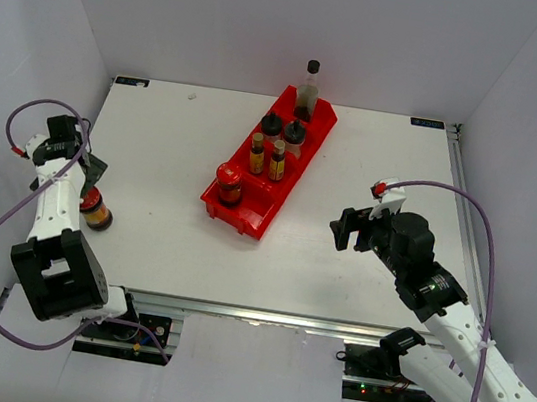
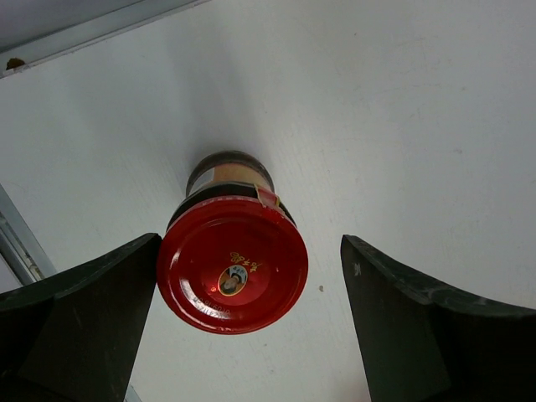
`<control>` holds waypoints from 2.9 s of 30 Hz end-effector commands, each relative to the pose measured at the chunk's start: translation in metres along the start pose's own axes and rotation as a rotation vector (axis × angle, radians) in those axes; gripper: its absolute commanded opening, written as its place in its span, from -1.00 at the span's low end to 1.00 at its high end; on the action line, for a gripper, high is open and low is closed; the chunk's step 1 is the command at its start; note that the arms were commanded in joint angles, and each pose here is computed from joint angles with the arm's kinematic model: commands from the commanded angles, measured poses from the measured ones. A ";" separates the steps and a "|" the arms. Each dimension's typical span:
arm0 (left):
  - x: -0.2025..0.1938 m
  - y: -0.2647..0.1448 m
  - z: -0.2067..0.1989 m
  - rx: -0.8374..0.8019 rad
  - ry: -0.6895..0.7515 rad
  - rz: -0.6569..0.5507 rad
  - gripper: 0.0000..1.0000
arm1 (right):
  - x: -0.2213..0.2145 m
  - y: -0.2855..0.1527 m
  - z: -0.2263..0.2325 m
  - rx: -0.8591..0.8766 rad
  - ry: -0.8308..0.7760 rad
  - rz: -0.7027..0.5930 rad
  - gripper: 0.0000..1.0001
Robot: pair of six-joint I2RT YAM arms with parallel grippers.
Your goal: Organize the condiment bottles
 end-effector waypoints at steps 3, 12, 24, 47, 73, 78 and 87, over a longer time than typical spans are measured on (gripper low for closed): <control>-0.010 0.018 0.000 0.015 -0.006 0.017 0.95 | 0.017 -0.005 0.005 0.017 -0.009 -0.058 0.78; -0.017 0.031 0.000 0.025 0.006 0.034 0.84 | 0.015 -0.004 0.004 0.015 -0.007 -0.056 0.78; -0.019 0.034 -0.004 -0.006 0.046 0.031 -0.85 | 0.020 -0.005 0.006 0.015 -0.009 -0.066 0.78; -0.004 -0.063 -0.092 -0.353 0.515 -0.080 -1.00 | 0.020 -0.005 0.004 0.011 -0.007 -0.075 0.78; -0.121 -0.287 -0.214 -0.893 0.953 -0.303 -1.00 | 0.018 -0.004 0.002 0.002 -0.004 -0.076 0.78; -0.149 -0.292 -0.234 -0.901 1.011 -0.312 -1.00 | 0.019 -0.004 0.002 0.001 -0.005 -0.076 0.78; -0.182 -0.278 -0.262 -0.953 1.062 -0.328 -1.00 | 0.020 -0.005 0.003 0.006 -0.006 -0.078 0.78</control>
Point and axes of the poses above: each gripper's point midway between its finger pads, its own y axis out along the fingers, its own z axis along the line the jaws close on, x = y × z, the point moved 2 cm from there along -y, back along the fingers, and after that the axes turned 15 degrees about y, right-handed, at the moved point
